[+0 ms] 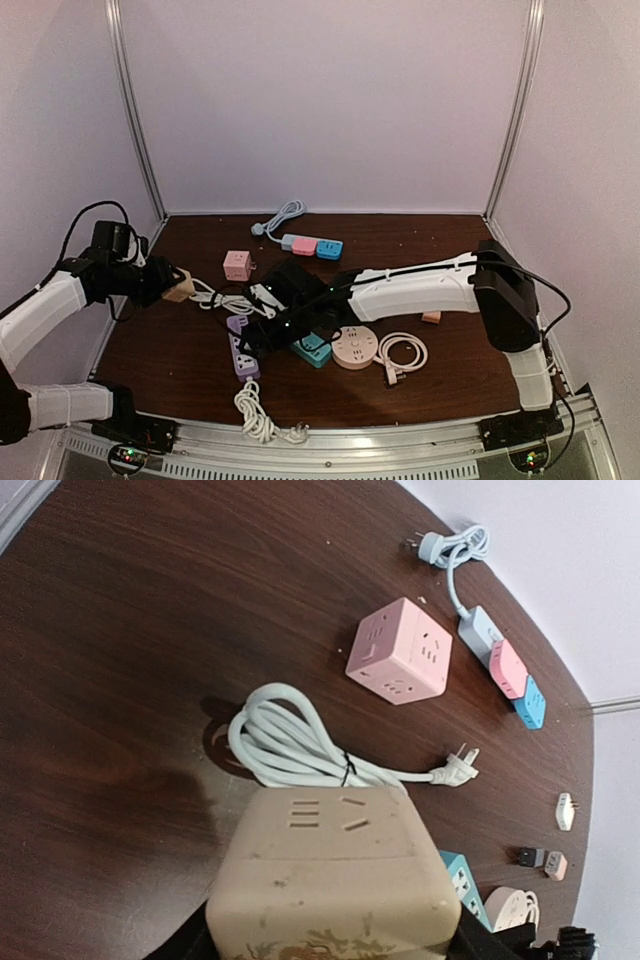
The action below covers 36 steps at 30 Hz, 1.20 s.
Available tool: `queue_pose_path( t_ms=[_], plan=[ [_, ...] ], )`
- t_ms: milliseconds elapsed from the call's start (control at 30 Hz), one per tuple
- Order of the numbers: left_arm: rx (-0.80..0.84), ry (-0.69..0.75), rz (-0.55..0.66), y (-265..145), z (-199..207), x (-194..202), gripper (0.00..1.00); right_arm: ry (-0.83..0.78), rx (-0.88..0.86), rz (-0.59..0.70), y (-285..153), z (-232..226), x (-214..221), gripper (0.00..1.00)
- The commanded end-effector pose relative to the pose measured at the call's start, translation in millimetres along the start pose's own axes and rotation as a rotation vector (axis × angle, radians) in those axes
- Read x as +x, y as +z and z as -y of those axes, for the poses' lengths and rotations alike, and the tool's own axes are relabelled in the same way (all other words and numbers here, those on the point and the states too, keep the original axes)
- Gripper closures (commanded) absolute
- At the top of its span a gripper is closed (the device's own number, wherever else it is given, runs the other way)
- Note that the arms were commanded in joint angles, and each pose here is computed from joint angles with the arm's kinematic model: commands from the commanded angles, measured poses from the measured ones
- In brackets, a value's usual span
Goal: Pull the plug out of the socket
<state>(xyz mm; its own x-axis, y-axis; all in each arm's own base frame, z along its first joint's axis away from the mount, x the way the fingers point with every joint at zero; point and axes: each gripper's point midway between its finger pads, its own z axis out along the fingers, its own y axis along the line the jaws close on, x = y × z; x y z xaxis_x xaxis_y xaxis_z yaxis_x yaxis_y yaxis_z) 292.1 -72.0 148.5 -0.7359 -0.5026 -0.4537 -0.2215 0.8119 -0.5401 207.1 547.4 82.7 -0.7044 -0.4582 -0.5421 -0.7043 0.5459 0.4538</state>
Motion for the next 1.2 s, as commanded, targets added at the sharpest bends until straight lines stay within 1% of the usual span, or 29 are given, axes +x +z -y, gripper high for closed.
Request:
queue_pose_path(
  t_ms=[0,133,300,467,567,667,733,833,1000,1167],
  plan=[
    [0.252,0.008,0.069,4.9,40.2,-31.2,0.78,-0.040,0.060,0.129,-49.9,-6.1,-26.3,0.08],
    [0.312,0.016,0.067,22.3,56.3,-51.1,0.78,-0.036,0.118,0.193,-76.3,4.3,-27.0,0.05],
    [0.316,0.018,0.084,43.5,62.3,-83.1,0.78,-0.012,0.185,0.254,-111.1,21.5,-18.9,0.03],
    [0.328,0.014,0.046,76.3,62.6,-105.6,0.78,0.031,0.232,0.304,-145.1,40.4,-7.7,0.02],
    [0.323,-0.007,0.024,96.0,49.7,-119.6,0.78,0.052,0.265,0.330,-161.9,50.3,-0.7,0.02],
    [0.319,-0.031,-0.032,118.4,37.9,-121.3,0.78,0.078,0.284,0.359,-178.0,59.3,5.1,0.01],
    [0.304,-0.034,-0.042,126.5,32.4,-125.7,0.78,0.093,0.295,0.376,-186.9,65.5,8.2,0.00],
    [0.277,-0.036,-0.078,139.8,24.6,-122.4,0.76,0.112,0.303,0.391,-196.0,73.6,11.9,0.00],
    [0.272,-0.046,-0.136,158.7,14.0,-110.9,0.75,0.125,0.311,0.393,-199.4,80.6,14.7,0.00],
    [0.245,-0.070,-0.174,170.2,2.2,-98.8,0.75,0.130,0.310,0.380,-193.4,82.7,16.7,0.00]
  ],
)
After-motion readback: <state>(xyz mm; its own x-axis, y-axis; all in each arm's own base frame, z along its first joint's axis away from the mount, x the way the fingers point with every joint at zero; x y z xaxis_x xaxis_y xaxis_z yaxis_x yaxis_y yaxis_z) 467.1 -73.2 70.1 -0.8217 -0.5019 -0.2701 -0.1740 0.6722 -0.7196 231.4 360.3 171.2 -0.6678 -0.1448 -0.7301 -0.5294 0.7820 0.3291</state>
